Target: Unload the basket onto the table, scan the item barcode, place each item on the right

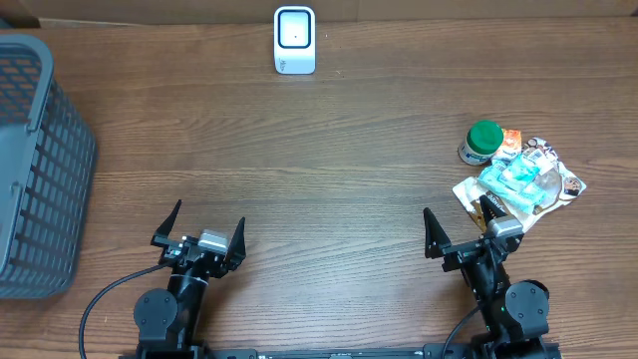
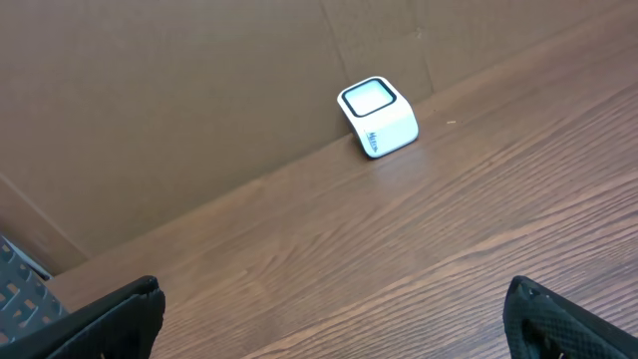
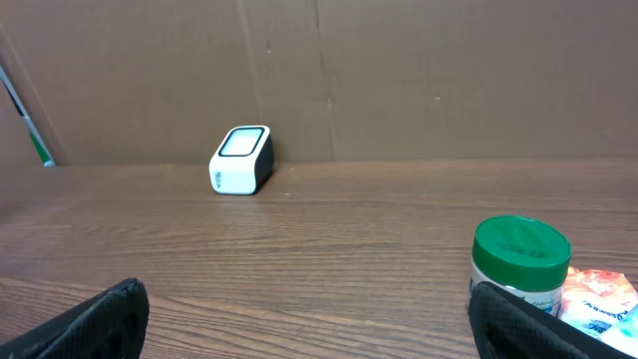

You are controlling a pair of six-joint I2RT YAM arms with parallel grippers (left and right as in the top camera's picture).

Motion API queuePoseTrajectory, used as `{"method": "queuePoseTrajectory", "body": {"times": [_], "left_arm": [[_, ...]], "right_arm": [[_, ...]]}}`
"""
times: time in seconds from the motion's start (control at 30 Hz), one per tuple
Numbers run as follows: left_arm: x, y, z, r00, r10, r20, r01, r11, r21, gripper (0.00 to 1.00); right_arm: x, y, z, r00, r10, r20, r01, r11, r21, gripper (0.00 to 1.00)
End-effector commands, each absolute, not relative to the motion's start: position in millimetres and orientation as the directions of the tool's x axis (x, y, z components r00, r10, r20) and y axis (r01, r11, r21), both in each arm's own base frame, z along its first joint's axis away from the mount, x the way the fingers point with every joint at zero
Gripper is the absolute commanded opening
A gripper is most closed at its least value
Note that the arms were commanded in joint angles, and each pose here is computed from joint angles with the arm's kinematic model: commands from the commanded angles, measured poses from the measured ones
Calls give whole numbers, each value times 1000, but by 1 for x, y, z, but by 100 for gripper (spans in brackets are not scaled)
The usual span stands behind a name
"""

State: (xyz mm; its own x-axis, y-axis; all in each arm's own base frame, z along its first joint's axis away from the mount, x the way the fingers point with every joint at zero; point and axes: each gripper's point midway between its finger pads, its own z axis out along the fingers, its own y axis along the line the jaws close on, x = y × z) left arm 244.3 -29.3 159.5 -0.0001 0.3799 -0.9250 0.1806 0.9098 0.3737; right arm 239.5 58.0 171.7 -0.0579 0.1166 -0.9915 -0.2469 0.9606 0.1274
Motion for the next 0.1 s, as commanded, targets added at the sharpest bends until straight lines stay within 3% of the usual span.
{"method": "queuePoseTrajectory", "body": {"times": [0.0, 0.07], "left_arm": [[244, -29, 159, 2, 365, -931, 176, 916, 360, 99], [244, -29, 159, 2, 365, -931, 176, 916, 360, 100]], "right_arm": [[239, 60, 170, -53, 116, -992, -254, 959, 126, 100], [239, 60, 170, -53, 116, -992, -254, 959, 126, 100]]}}
